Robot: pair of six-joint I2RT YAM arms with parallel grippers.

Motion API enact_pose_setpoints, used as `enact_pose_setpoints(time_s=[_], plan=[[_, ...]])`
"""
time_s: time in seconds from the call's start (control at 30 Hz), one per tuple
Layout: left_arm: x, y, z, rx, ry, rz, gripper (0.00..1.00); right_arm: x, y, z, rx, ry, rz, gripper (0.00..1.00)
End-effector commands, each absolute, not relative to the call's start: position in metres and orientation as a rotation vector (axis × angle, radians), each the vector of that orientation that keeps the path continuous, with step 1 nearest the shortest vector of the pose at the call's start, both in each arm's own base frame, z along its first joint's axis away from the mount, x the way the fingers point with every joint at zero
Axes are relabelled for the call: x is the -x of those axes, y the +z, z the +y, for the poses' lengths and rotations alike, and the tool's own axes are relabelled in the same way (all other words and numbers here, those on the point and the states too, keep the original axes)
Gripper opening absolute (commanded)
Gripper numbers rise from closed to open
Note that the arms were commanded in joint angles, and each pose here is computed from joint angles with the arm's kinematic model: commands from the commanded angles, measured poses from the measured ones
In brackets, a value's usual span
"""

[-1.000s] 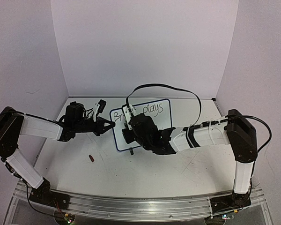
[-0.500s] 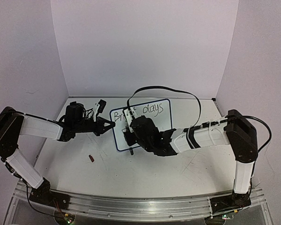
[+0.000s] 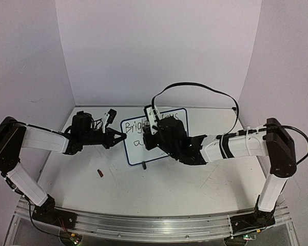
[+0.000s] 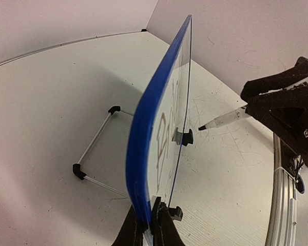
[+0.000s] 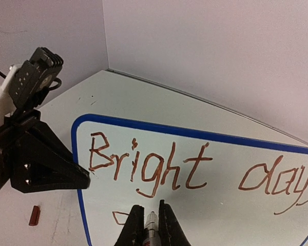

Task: Write a sentence on the whiteboard

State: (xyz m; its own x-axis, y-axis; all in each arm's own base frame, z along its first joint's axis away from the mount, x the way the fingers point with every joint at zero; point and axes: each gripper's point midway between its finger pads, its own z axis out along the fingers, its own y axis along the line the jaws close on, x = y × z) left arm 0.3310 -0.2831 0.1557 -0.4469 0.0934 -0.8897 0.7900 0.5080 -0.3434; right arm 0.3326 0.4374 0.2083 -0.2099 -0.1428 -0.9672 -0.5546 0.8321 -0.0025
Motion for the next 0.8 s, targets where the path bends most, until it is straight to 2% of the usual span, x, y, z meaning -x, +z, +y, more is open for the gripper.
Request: enact_pose_setpoints(time_s=[0.0, 0.77], plan=[[-0.35, 0.159, -0.267, -0.693, -0.838, 1.842, 0.0, -0.344, 0.226, 0.445, 0.5, 0.457, 1.732, 0.0], [-0.352, 0.157, -0.267, -0.695, -0.83, 1.843, 0.0, -0.353, 0.198, 0.452, 0.538, 0.386, 1.78, 0.0]])
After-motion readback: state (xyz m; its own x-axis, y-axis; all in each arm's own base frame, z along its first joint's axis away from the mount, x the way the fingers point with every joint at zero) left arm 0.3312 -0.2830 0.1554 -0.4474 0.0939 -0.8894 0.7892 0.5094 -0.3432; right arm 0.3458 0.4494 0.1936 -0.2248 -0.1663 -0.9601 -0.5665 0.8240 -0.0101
